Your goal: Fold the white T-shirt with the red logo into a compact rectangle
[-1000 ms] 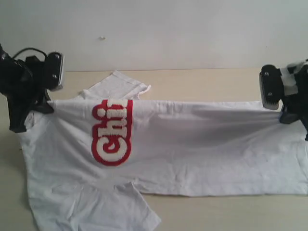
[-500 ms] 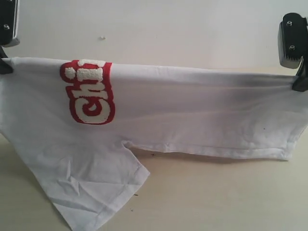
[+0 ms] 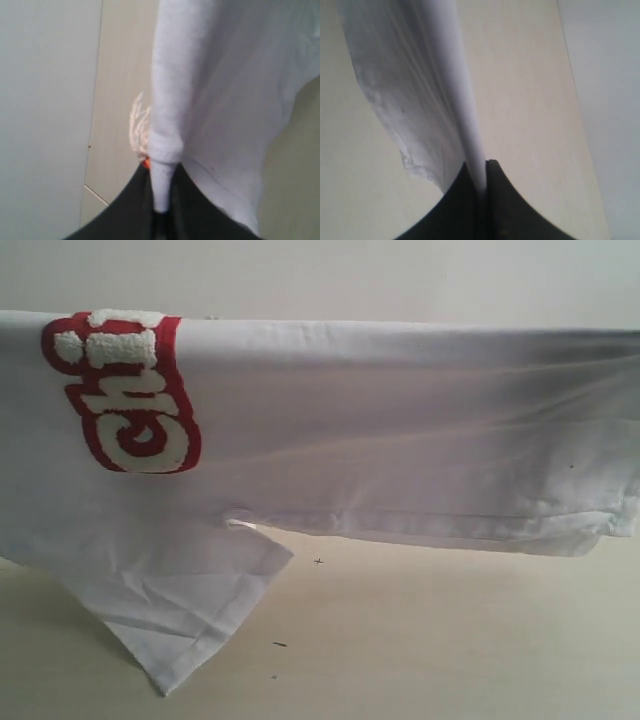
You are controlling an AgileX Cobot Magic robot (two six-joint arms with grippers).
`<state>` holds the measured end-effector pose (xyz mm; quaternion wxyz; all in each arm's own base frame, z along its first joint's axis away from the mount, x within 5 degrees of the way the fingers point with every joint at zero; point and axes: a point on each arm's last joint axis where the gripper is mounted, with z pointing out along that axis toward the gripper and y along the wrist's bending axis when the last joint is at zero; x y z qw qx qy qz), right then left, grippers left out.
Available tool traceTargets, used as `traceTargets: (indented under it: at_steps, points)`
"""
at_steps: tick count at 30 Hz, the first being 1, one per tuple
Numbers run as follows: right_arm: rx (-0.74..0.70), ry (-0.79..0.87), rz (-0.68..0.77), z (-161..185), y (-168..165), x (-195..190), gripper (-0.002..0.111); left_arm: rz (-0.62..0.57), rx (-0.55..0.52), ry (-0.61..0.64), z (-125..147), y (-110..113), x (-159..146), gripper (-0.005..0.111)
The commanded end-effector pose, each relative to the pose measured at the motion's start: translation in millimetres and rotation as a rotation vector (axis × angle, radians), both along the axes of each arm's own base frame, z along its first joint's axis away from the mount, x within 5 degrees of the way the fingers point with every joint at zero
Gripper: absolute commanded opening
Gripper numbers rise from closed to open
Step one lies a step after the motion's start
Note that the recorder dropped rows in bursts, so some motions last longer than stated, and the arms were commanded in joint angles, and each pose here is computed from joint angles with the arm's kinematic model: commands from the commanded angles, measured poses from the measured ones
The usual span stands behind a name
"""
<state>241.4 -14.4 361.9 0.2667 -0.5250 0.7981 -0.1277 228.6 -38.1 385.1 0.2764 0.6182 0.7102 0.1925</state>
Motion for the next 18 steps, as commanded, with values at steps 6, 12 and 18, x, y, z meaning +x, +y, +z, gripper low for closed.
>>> traceTargets:
  at_steps: [6, 12, 18]
  points:
    - [0.074, -0.031, 0.012, 32.0, 11.8, -53.9, 0.000, 0.024, -0.173, -0.026, 31.8, 2.0, -61.3, 0.000]
    - [0.213, -0.138, 0.053, 54.5, 28.5, -89.2, 0.000, -0.029, -0.290, -0.077, 49.7, -2.5, -111.0, 0.000]
    - [0.328, -0.231, 0.065, 71.8, 42.9, -124.7, 0.000, -0.041, -0.409, -0.154, 60.7, 1.5, -155.8, 0.000]
